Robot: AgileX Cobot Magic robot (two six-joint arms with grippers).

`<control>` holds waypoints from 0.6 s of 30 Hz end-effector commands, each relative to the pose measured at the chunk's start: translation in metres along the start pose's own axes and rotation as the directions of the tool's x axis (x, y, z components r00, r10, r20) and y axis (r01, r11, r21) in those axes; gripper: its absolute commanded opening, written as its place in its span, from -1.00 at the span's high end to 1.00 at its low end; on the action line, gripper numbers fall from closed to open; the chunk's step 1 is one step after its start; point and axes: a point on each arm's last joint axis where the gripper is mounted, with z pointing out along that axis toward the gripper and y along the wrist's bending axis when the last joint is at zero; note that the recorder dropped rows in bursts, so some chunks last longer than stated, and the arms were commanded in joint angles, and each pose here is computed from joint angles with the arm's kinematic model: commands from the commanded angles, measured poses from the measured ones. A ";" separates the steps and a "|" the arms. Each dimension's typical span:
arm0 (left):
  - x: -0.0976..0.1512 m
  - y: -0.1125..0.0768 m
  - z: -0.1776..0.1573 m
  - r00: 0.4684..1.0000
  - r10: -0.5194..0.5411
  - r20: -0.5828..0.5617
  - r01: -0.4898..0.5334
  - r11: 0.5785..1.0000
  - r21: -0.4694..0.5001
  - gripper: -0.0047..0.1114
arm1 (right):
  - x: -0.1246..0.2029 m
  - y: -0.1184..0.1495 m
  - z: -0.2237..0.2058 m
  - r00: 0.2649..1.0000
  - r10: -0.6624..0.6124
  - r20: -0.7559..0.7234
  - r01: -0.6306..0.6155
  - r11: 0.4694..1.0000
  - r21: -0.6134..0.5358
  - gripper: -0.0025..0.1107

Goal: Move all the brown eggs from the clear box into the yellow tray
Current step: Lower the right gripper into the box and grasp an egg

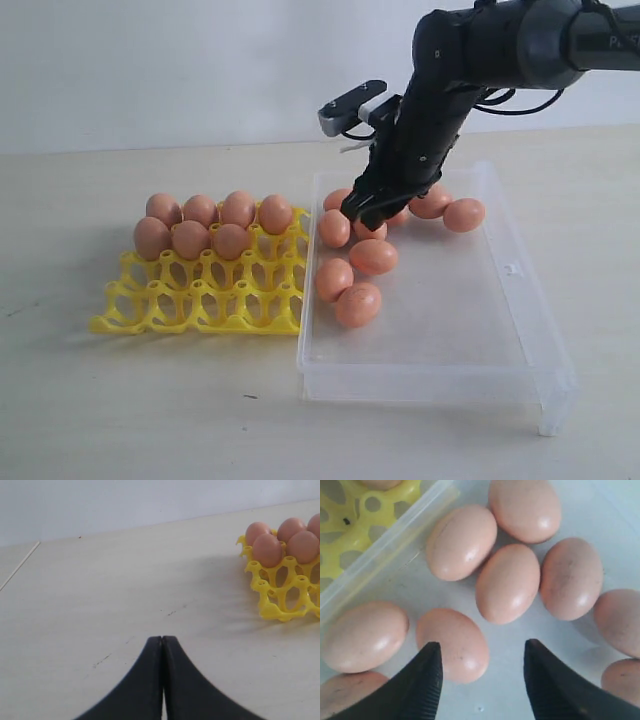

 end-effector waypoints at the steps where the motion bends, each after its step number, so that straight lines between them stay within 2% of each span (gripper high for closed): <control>1: -0.002 0.000 0.000 1.000 -0.006 0.013 0.006 1.000 0.006 0.92 | -0.009 -0.002 -0.003 0.993 -0.108 0.048 0.102 0.989 0.107 0.04; 4: -0.002 0.000 0.000 1.000 -0.006 0.013 0.006 1.000 0.006 0.92 | -0.012 0.002 -0.003 0.991 -0.120 0.062 0.112 0.987 0.112 -0.13; 11: -0.002 0.000 0.000 1.000 -0.006 0.013 0.006 1.000 0.006 0.92 | -0.018 0.021 0.011 0.965 -0.256 0.062 0.249 0.963 0.101 -0.11; 18: -0.002 0.000 0.000 1.000 -0.006 0.013 0.006 1.000 0.006 0.92 | -0.011 0.032 0.036 0.954 -0.300 -0.016 0.301 0.952 0.051 -0.11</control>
